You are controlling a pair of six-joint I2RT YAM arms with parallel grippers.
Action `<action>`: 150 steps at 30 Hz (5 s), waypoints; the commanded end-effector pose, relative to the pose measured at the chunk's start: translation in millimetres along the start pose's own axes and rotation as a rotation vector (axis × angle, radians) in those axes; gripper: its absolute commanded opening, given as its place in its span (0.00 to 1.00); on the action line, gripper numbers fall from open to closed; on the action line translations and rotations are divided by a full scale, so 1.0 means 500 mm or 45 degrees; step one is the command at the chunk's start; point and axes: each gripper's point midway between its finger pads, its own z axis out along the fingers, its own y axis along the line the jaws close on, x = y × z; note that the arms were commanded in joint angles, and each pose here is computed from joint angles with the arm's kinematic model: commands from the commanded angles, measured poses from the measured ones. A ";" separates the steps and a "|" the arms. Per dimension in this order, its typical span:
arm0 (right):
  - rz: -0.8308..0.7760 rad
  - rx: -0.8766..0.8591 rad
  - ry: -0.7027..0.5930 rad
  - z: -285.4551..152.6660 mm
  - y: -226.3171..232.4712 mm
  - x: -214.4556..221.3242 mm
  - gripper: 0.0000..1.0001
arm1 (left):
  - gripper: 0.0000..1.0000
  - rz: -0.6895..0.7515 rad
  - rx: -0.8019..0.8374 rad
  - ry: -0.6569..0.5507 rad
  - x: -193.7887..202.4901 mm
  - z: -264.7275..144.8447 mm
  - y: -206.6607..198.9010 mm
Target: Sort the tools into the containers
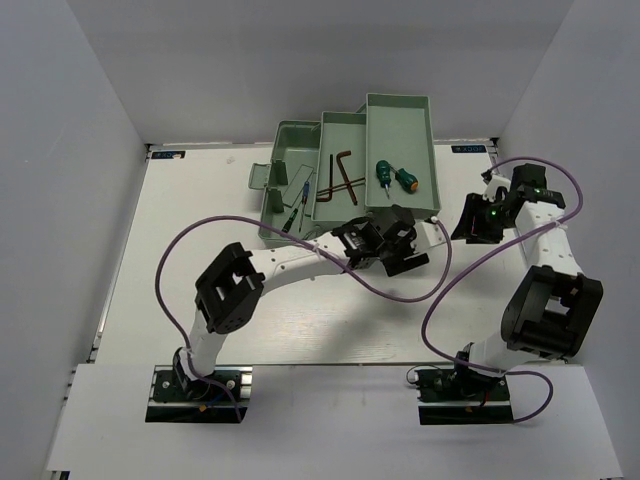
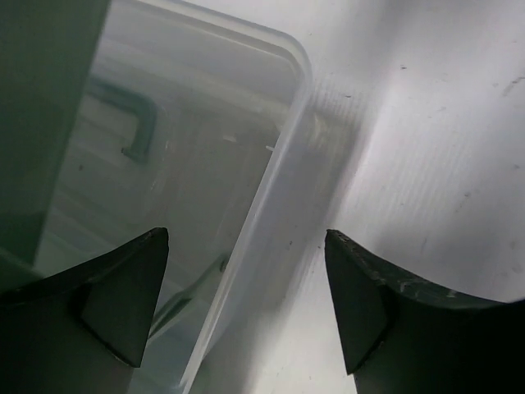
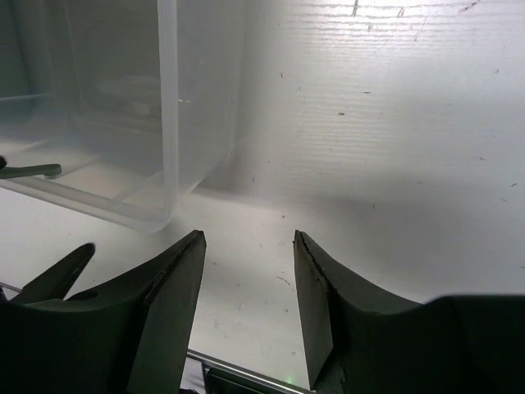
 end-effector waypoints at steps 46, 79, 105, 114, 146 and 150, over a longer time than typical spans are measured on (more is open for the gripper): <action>0.192 -0.276 0.139 0.199 0.017 -0.056 0.24 | 0.00 -0.286 -0.277 -0.474 -0.278 -0.166 0.161; 0.260 -1.229 0.298 0.314 0.298 -0.070 0.24 | 0.67 -0.418 -0.200 -0.434 -0.272 -0.203 0.140; 0.205 -1.236 0.252 0.316 0.307 -0.090 0.22 | 0.79 -1.702 -1.405 -0.053 0.361 -0.681 0.240; 0.161 -1.223 0.217 0.303 0.313 -0.110 0.22 | 0.80 -1.859 -1.458 0.415 0.571 -0.639 0.126; -0.071 -1.269 0.089 0.253 0.338 -0.174 0.22 | 0.80 -2.096 -1.083 0.344 0.698 -0.460 0.198; -0.157 -1.281 0.033 0.225 0.351 -0.190 0.22 | 0.80 -2.110 -1.072 0.329 0.703 -0.454 0.226</action>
